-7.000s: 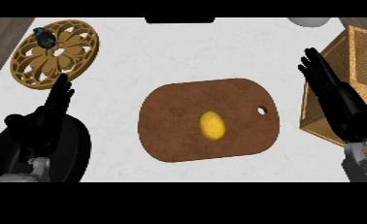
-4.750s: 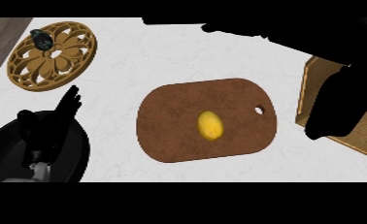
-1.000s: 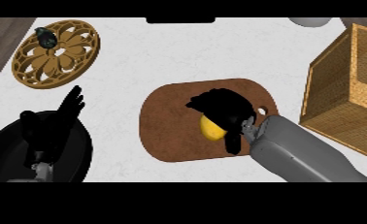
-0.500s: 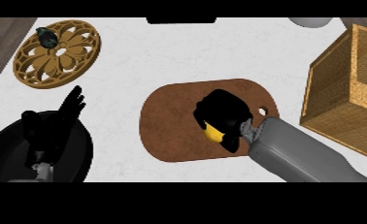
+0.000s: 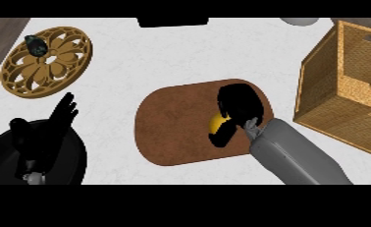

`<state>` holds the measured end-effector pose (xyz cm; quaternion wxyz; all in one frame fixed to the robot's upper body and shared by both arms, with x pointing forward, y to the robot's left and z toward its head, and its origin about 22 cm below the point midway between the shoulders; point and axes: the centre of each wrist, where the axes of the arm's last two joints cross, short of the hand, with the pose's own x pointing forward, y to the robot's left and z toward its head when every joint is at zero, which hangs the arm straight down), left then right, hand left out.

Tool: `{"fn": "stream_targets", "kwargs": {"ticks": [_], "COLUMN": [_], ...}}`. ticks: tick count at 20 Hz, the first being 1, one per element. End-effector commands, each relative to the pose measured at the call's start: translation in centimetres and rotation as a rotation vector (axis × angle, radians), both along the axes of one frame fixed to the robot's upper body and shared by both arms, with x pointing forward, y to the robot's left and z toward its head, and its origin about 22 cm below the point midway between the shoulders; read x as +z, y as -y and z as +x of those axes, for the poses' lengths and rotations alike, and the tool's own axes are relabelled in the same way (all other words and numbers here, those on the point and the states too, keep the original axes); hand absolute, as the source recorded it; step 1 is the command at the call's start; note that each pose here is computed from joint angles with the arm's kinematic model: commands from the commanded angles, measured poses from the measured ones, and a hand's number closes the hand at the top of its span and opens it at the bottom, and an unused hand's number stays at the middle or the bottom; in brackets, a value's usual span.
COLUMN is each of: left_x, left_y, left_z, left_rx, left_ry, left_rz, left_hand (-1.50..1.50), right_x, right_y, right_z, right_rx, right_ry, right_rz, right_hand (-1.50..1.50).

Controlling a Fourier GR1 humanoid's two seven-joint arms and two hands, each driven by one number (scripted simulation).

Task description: Pick the lemon from the cutting board and place it in the basket

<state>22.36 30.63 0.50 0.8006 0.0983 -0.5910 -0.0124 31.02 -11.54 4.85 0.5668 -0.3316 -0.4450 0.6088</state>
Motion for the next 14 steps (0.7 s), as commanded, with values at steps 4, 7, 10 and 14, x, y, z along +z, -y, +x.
{"fn": "stream_targets", "kwargs": {"ticks": [4,7,10,14], "left_x": [-4.7,-4.3,-4.5,-4.8], "left_y": [0.4,-0.6,-0.6,0.4], "left_z": [-3.4,-3.5,-3.5,-3.7], "left_rx": [0.050,0.058,0.063,0.047], "left_ry": [-0.254,-0.248,-0.252,-0.264], "left_rz": [-0.048,-0.051,-0.054,-0.051], "left_hand": [0.00,0.00,0.00,0.00], "right_x": [0.9,6.2,11.0,14.2], "right_y": [-3.1,-4.7,-4.9,-5.0], "right_z": [-1.4,-1.2,-1.7,-2.6], "right_rx": [-0.450,-0.544,-0.557,-0.627], "right_ry": [0.165,0.316,0.511,0.684], "right_rz": [0.087,0.506,0.708,0.746], "right_hand": [1.50,1.50,1.50,1.50]}}
